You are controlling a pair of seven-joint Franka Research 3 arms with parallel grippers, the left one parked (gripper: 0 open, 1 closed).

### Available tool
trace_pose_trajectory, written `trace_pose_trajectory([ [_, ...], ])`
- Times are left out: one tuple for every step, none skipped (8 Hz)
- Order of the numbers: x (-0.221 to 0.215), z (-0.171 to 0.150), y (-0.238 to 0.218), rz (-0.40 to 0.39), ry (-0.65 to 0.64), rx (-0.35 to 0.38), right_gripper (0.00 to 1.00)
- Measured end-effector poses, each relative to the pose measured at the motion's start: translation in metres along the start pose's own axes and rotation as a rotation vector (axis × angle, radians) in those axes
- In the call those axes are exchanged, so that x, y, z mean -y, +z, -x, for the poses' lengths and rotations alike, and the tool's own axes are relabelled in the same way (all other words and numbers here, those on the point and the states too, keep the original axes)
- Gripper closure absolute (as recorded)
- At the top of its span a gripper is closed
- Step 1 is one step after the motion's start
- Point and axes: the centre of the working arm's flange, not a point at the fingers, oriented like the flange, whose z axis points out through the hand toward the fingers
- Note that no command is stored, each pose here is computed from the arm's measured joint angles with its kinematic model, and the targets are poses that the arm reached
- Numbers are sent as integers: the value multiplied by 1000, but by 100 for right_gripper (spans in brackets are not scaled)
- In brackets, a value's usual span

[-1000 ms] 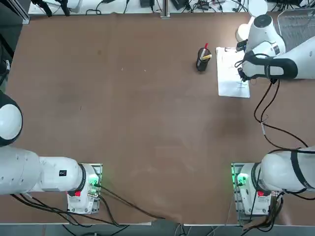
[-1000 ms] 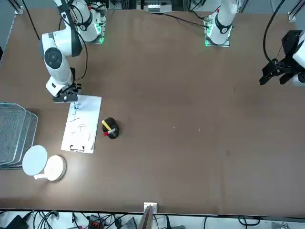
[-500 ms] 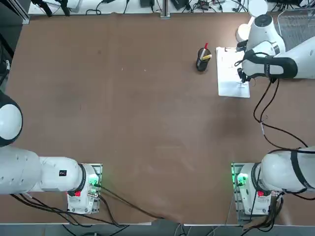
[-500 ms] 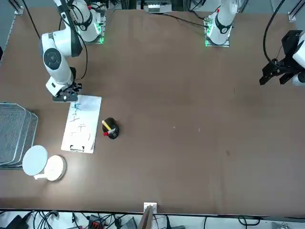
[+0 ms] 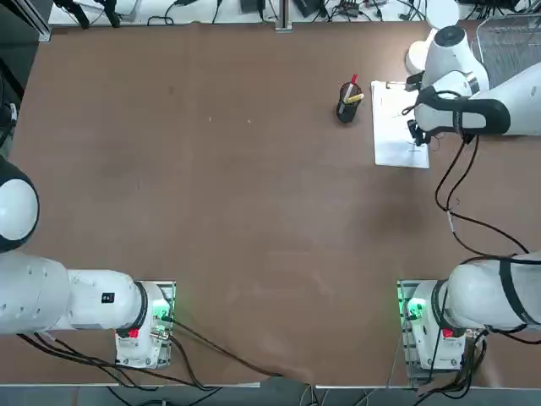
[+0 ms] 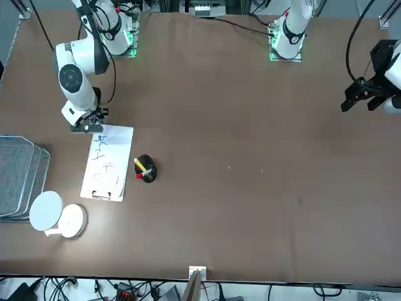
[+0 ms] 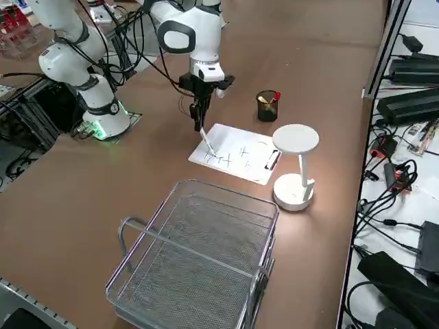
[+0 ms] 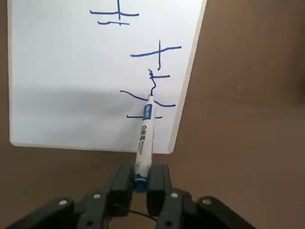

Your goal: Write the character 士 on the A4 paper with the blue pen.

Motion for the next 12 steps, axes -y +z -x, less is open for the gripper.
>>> trace_pose_trajectory([
  [0, 1, 0, -3, 6, 6, 81],
  [0, 1, 1, -12, 15, 14, 81],
  [1, 2, 1, -17, 20, 22, 81],
  [4, 3, 1, -22, 21, 30, 81],
  [6, 4, 0, -29, 25, 37, 81],
  [8, 5, -1, -34, 29, 43, 81],
  [9, 6, -2, -35, 30, 47, 81],
  [10, 7, -3, -35, 31, 52, 81],
  [10, 8, -2, -34, 31, 58, 81],
  [10, 8, -2, -36, 34, 66, 81],
  [10, 9, -1, -37, 36, 74, 81],
  [10, 10, -1, -39, 41, 82, 81],
])
